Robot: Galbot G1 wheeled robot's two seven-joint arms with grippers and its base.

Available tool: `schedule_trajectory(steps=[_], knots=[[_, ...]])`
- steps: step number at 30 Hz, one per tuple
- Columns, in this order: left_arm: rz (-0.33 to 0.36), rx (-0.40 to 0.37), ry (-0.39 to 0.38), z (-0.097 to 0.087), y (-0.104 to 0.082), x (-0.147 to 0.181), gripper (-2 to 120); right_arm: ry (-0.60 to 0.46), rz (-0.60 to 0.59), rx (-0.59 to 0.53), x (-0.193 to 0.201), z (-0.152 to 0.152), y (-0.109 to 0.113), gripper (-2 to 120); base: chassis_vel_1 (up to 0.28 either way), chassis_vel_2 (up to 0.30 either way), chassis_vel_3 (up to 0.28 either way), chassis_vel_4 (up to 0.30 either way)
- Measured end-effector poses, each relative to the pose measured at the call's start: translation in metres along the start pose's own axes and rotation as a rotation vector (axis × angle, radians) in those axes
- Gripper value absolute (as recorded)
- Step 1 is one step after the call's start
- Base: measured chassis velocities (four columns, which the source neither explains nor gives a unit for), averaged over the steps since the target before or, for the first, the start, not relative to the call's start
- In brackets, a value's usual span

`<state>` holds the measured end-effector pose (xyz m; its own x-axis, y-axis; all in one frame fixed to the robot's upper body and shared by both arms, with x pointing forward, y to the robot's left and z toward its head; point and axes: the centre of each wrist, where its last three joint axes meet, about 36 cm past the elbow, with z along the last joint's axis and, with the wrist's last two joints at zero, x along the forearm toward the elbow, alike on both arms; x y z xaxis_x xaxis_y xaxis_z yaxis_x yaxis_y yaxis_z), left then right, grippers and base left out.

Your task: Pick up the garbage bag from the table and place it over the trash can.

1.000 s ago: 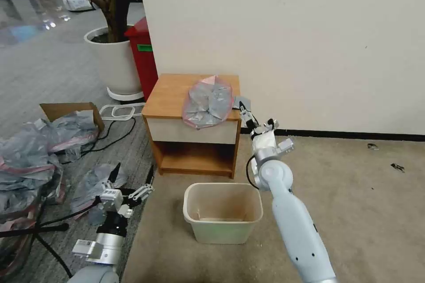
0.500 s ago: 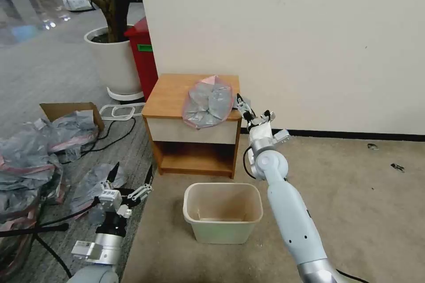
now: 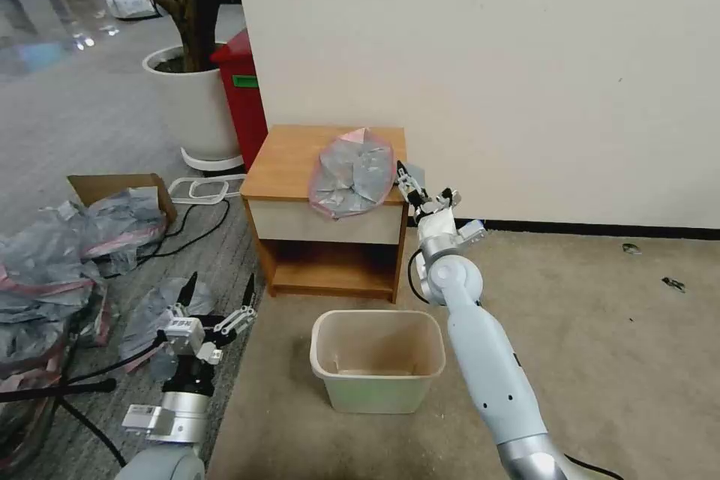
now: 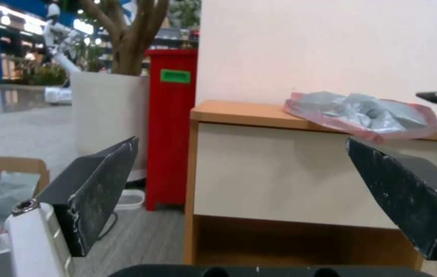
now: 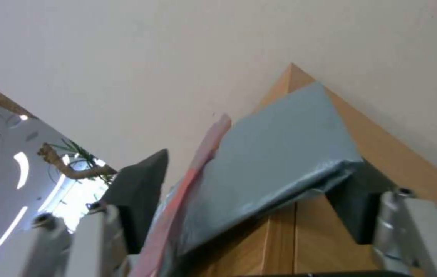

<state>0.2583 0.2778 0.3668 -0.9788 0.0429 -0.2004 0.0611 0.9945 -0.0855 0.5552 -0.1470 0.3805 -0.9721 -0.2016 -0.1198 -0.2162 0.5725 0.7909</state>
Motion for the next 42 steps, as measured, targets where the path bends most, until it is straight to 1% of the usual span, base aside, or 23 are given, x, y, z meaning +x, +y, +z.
schedule_trajectory(steps=[1,2,6,7,9,10,12,13,15,16,19,27,31,34,35,36,39,40,42], knots=[[-0.005,0.003,0.001,0.0,0.0,0.0,100,0.0,0.0,0.003,0.0,0.001,0.0,65,0.0,0.0,0.0,0.0],[-0.005,0.003,0.001,0.0,0.0,0.0,100,0.0,0.0,0.003,0.0,0.001,0.0,65,0.0,0.0,0.0,0.0],[-0.016,0.006,0.002,0.0,0.0,0.0,100,-0.005,-0.002,0.012,0.0,0.001,0.0,46,0.0,0.0,0.0,0.0],[-0.016,0.006,0.002,0.0,0.0,0.0,100,-0.005,-0.002,0.012,0.0,0.001,0.0,46,0.0,0.0,0.0,0.0],[-0.017,0.006,0.003,0.0,0.0,0.001,100,-0.006,-0.004,0.016,0.0,0.001,0.0,40,0.0,0.0,0.0,0.0],[-0.017,0.006,0.003,0.0,0.0,0.001,100,-0.006,-0.004,0.016,0.0,0.001,0.0,40,0.0,0.0,0.0,0.0],[-0.018,0.01,0.006,0.001,-0.001,0.002,100,-0.009,-0.008,0.021,0.001,0.0,-0.002,25,0.0,0.0,0.0,0.0],[-0.018,0.01,0.006,0.001,-0.001,0.002,100,-0.009,-0.008,0.021,0.001,0.0,-0.002,25,0.0,0.0,0.0,0.0],[-0.018,0.011,0.005,0.001,-0.002,0.002,100,-0.012,-0.01,0.023,0.001,0.0,-0.002,14,0.0,0.0,0.0,0.0],[-0.018,0.011,0.005,0.001,-0.002,0.002,100,-0.012,-0.01,0.023,0.001,0.0,-0.002,14,0.0,0.0,0.0,0.0],[-0.019,0.01,0.004,0.0,-0.002,0.002,100,-0.014,-0.012,0.025,0.001,-0.001,-0.002,0,0.0,0.0,0.0,0.0],[-0.018,0.012,0.004,0.0,-0.003,0.002,100,-0.017,-0.015,0.032,0.002,-0.001,-0.001,0,0.0,0.0,0.0,0.0],[-0.017,0.012,0.003,0.0,-0.003,0.001,100,-0.017,-0.017,0.033,0.003,0.0,0.004,0,0.0,0.0,0.0,0.0],[-0.016,0.014,0.007,0.001,-0.004,0.002,100,-0.01,0.007,0.019,0.011,0.0,0.014,0,0.0,0.0,0.0,0.0],[-0.016,0.014,0.01,0.002,-0.004,0.003,100,0.008,0.025,0.013,0.019,0.002,0.022,0,0.0,0.0,0.0,0.0],[-0.016,0.014,0.01,0.002,-0.004,0.003,100,0.008,0.025,0.013,0.019,0.002,0.022,0,0.0,0.0,0.0,0.0],[-0.017,0.015,0.012,0.004,-0.004,0.002,100,0.056,0.021,0.027,0.043,0.004,0.049,0,0.0,0.0,0.0,0.0],[-0.017,0.015,0.012,0.004,-0.004,0.002,100,0.056,0.021,0.027,0.043,0.004,0.049,0,0.0,0.0,0.0,0.0],[-0.017,0.014,0.013,0.005,-0.004,0.001,100,0.111,0.013,0.065,0.072,0.01,0.071,0,0.0,0.0,0.0,0.0]])
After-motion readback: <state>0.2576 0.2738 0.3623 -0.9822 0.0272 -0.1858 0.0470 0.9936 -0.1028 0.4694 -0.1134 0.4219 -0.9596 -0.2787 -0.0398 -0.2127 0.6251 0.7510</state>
